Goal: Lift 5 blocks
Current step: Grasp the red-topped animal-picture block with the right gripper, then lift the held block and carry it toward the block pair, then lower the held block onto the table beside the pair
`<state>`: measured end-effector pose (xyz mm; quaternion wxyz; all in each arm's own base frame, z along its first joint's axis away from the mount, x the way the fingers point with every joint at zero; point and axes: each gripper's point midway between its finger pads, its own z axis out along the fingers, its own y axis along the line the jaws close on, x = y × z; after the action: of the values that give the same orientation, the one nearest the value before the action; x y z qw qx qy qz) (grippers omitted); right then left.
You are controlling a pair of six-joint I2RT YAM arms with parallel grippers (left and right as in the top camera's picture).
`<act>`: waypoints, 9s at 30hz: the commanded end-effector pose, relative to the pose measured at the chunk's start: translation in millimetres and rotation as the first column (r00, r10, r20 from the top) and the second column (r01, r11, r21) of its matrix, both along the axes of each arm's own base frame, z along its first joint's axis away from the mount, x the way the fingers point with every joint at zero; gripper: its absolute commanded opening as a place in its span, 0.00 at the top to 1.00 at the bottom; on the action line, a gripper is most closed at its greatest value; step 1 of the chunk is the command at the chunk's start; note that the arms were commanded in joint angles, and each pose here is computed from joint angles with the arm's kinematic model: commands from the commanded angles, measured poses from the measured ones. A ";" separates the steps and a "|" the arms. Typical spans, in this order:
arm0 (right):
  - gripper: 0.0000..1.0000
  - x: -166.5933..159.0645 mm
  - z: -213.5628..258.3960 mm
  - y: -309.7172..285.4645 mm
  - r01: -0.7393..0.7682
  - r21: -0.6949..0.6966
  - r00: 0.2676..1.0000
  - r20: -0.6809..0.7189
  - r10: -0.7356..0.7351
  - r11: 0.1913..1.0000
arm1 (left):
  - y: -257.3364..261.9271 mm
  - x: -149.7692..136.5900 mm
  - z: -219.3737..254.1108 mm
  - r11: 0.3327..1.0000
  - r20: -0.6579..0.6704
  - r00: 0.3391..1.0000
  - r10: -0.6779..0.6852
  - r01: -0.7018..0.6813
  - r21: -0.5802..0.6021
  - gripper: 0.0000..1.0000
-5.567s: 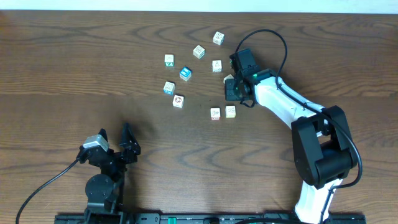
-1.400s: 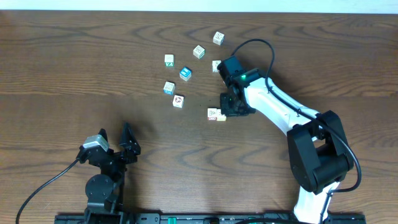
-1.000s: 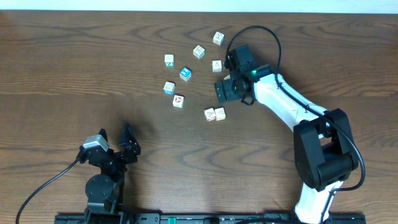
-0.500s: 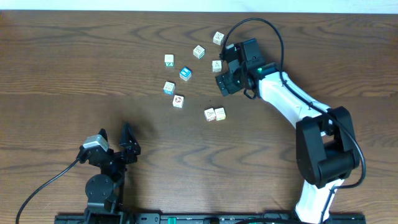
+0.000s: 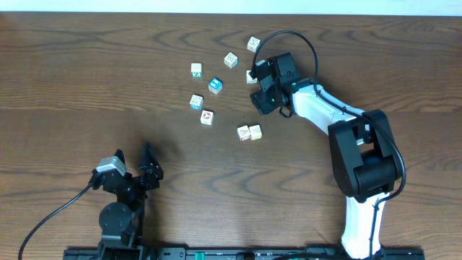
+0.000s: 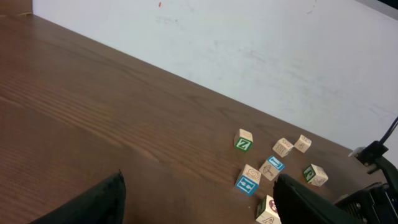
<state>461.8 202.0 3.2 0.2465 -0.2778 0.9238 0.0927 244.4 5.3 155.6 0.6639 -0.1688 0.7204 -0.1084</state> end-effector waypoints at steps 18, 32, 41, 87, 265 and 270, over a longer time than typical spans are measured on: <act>0.61 29.5 28.3 -10.4 0.042 -0.056 0.998 0.049 -0.039 0.998 | 2.2 -1.0 -17.6 1.000 -0.054 0.998 0.010 -0.009 0.015 0.24; 0.66 21.5 23.6 -13.3 0.039 -0.071 0.999 0.011 -0.039 0.997 | 2.2 -1.0 -17.6 1.000 -0.054 0.998 0.010 -0.009 0.015 0.23; 0.60 15.5 20.2 -15.7 0.038 -0.082 0.999 -0.017 -0.039 0.996 | 2.2 -1.0 -17.6 1.000 -0.055 0.998 0.009 -0.009 0.015 0.24; 0.99 -97.4 222.1 -106.2 0.382 -0.086 0.924 0.044 -0.380 0.920 | 2.2 -1.0 -17.6 1.000 -0.055 0.998 0.009 -0.009 0.015 0.23; 0.99 -125.4 8.2 -53.9 0.412 -0.151 0.850 -0.290 -0.439 0.898 | 2.2 -1.0 -17.6 1.000 -0.054 0.998 0.010 -0.009 0.015 0.23; 0.99 -130.4 7.7 -47.8 0.392 -0.157 0.858 -0.294 -0.422 0.906 | 2.2 -1.0 -17.6 1.000 -0.054 0.998 0.010 -0.009 0.015 0.24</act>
<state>334.7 151.3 13.7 0.0948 -0.0672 0.9921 0.0471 244.4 5.3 155.5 0.6638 -0.1688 0.7205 -0.1083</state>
